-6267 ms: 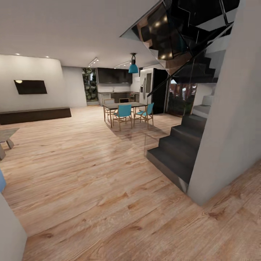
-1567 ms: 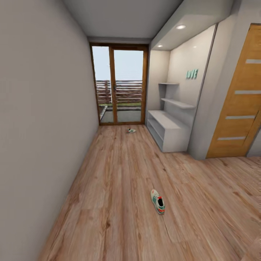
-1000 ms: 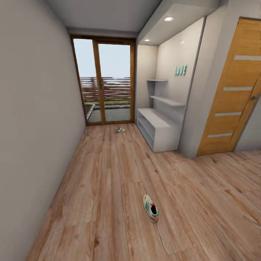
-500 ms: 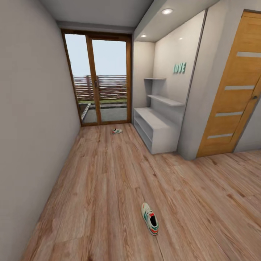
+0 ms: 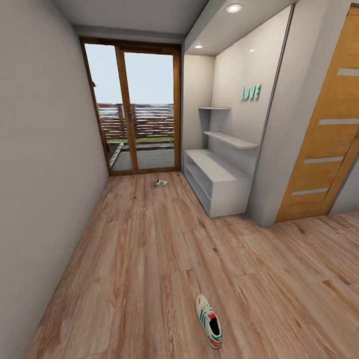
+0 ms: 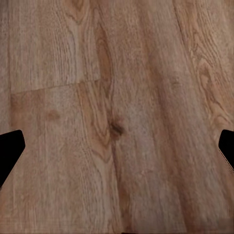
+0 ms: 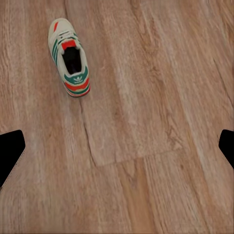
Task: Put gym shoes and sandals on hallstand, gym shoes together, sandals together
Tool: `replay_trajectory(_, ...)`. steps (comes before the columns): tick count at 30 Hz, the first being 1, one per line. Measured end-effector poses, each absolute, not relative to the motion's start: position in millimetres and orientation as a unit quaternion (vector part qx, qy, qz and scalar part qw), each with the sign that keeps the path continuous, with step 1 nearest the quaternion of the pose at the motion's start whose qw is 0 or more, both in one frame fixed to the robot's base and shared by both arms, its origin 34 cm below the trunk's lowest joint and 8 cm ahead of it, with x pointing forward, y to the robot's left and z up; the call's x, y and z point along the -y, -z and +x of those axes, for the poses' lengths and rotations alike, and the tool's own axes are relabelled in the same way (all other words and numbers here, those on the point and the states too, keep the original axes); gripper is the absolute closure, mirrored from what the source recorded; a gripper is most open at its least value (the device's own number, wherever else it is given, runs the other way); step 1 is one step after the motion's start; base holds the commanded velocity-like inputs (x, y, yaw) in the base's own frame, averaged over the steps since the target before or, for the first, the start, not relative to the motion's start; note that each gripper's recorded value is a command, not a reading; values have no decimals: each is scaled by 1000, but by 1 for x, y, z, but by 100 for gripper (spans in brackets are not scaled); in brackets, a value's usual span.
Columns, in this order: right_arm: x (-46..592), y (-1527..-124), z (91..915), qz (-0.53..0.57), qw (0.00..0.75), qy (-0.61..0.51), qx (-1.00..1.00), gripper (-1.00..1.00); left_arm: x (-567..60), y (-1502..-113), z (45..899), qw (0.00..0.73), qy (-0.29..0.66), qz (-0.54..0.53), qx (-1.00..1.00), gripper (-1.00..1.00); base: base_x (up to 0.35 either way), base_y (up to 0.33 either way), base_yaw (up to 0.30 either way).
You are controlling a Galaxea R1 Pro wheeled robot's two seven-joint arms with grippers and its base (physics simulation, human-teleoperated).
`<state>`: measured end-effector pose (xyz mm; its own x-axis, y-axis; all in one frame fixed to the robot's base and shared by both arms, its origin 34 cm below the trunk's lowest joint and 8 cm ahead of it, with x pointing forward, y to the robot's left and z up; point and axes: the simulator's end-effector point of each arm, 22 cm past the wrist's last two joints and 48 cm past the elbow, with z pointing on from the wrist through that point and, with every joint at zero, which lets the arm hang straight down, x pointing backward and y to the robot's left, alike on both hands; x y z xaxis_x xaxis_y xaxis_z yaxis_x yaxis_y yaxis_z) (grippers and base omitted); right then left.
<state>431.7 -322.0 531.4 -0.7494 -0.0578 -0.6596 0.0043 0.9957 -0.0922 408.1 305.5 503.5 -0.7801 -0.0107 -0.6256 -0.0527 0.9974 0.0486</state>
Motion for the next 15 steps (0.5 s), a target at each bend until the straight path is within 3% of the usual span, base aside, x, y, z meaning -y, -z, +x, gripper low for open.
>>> replay_trajectory(10,322,-532,432,-14,354,43,-934,-100,-306,-503,408,331,-32,-17,-943,-100,332,0,0)
replay_trajectory(15,322,-531,432,-14,354,43,-934,-100,-305,-503,408,331,-32,-17,-943,-100,181,-128,0)
